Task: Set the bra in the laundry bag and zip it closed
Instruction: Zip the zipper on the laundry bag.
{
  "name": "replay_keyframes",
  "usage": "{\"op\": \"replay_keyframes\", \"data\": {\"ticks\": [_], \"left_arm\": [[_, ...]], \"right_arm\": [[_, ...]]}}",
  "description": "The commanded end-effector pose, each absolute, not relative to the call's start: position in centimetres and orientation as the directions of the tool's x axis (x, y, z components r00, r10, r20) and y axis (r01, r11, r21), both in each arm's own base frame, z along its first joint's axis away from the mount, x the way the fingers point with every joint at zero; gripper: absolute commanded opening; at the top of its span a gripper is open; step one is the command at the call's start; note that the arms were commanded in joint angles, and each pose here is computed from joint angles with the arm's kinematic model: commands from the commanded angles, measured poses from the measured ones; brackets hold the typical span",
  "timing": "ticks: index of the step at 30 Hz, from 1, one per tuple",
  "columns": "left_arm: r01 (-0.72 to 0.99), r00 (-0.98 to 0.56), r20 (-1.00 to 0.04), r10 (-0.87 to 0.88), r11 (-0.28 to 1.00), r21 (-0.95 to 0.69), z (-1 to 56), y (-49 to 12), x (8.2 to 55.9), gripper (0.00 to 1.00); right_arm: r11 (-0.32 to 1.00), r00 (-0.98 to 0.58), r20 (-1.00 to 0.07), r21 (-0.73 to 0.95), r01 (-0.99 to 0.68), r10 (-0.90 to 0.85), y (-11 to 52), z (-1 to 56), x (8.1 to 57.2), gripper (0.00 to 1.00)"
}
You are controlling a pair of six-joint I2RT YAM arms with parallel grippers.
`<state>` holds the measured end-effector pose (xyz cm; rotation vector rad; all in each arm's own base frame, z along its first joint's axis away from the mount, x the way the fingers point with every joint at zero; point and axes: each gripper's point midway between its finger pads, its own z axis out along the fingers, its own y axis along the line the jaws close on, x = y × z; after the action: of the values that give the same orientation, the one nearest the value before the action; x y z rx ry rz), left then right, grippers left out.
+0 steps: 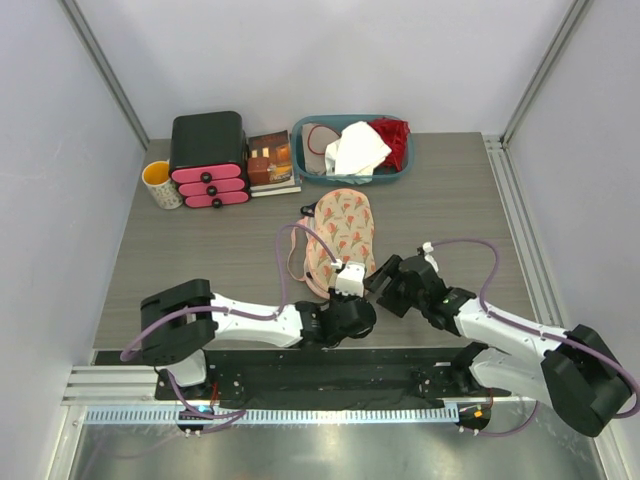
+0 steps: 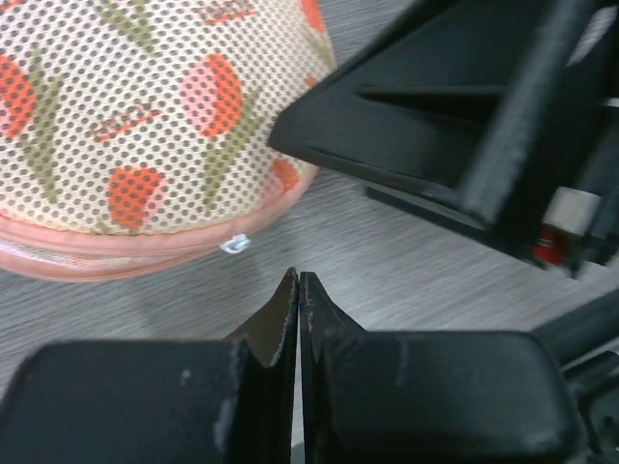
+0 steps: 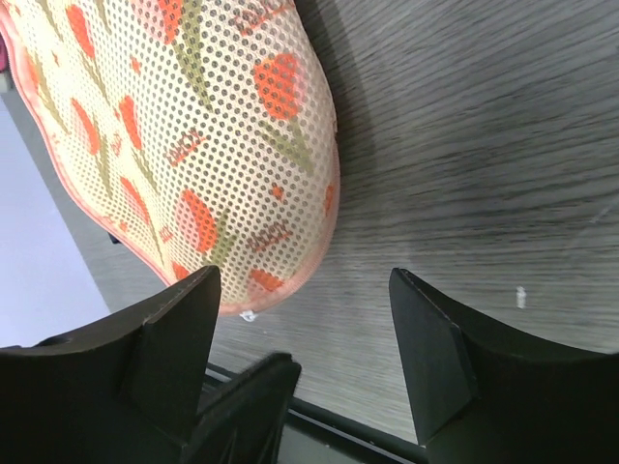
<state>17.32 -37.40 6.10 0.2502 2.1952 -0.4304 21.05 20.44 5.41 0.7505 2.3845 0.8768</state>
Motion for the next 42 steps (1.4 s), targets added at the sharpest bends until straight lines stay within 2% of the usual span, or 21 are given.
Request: {"op": "replay_keyframes", "data": {"ticks": [1,4,5,8,12,15,23,30,36,37,40,42], "left_arm": [[0.343,-0.601,-0.798,-0.029,0.893,-0.291,8.4,-38.3,17.5,0.0],[0.335,-0.624,-0.78,-0.055,0.883,-0.329,8.0,-38.1,17.0,0.02],[0.332,-0.624,-0.779,-0.062,0.881,-0.337,7.9,-38.0,17.0,0.2],[0.316,-0.608,-0.791,-0.067,0.894,-0.318,7.0,-37.8,17.5,0.44],[0.271,-0.57,-0.816,-0.098,0.915,-0.299,6.8,-37.3,18.6,0.5],[0.221,-0.528,-0.84,-0.123,0.935,-0.276,6.6,-36.6,19.7,0.44],[0.143,-0.446,-0.885,-0.132,0.966,-0.216,6.9,-36.1,21.5,0.41],[0.14,-0.419,-0.898,-0.136,0.967,-0.212,7.1,-36.4,22.1,0.33],[0.113,-0.415,-0.899,-0.141,0.972,-0.205,7.1,-36.1,22.8,0.12],[0.111,-0.415,-0.898,-0.146,0.972,-0.209,7.2,-36.2,22.8,0.06],[0.109,-0.42,-0.895,-0.148,0.971,-0.212,7.3,-36.0,22.9,0.0],[0.113,-0.423,-0.893,-0.152,0.969,-0.218,7.4,-36.0,22.9,0.0]], "right_arm": [[0.555,-0.697,-0.197,0.762,0.334,0.689,21.4,6.2,21.9,0.74],[0.551,-0.69,-0.198,0.764,0.336,0.696,21.1,6.0,21.7,0.74],[0.55,-0.689,-0.199,0.765,0.335,0.697,21.1,6.0,21.7,0.74],[0.552,-0.687,-0.205,0.764,0.333,0.697,20.9,6.0,21.6,0.74],[0.56,-0.686,-0.214,0.76,0.33,0.695,20.6,5.9,21.4,0.74],[0.558,-0.677,-0.223,0.762,0.329,0.702,20.2,6.1,21.3,0.74],[0.566,-0.684,-0.228,0.759,0.321,0.693,20.4,6.2,21.4,0.73],[0.569,-0.688,-0.23,0.759,0.315,0.688,20.5,6.3,21.5,0.73],[0.566,-0.688,-0.232,0.765,0.308,0.688,20.5,6.6,21.4,0.74],[0.567,-0.687,-0.231,0.763,0.312,0.689,20.5,6.5,21.4,0.74],[0.566,-0.68,-0.231,0.76,0.32,0.696,20.3,6.4,21.5,0.74],[0.56,-0.675,-0.23,0.763,0.323,0.702,20.3,6.5,21.7,0.75]]}}
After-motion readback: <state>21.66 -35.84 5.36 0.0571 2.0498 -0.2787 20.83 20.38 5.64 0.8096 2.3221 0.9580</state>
